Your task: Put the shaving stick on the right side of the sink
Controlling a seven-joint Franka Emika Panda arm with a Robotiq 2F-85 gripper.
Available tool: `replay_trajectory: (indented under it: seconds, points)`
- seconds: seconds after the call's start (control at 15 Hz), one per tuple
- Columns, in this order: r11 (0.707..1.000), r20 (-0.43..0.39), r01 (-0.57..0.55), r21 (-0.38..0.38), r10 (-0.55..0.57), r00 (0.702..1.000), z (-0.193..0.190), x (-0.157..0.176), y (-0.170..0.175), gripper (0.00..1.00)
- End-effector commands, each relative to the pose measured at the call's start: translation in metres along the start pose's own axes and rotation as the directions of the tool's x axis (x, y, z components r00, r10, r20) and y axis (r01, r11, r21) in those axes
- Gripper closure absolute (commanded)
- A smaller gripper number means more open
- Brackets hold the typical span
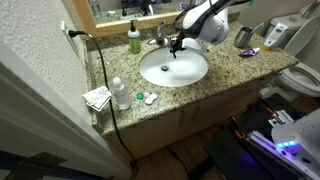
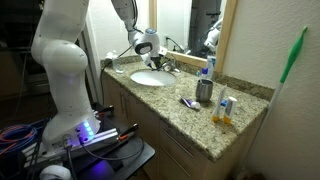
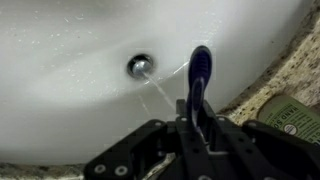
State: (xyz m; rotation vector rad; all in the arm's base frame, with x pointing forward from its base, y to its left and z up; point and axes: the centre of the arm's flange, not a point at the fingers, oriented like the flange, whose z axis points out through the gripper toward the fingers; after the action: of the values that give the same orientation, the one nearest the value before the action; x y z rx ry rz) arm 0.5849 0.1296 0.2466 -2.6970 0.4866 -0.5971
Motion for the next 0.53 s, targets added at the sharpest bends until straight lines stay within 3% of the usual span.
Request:
replay_trajectory:
  seconds: [0.0,0.27,0.33,0.47]
  points:
    - [1.0,0.007,0.002,0.003,-0.002,1.0,0.003,-0.0014,-0.001,0.96]
    - [1.0,0.002,0.003,0.003,-0.003,1.0,0.0002,-0.0015,-0.0025,0.96]
    - [1.0,0.002,0.003,0.004,-0.003,1.0,0.0003,-0.0018,-0.0028,0.85]
    - [1.0,0.002,0.003,0.004,-0.003,1.0,0.0003,-0.0017,-0.0028,0.85]
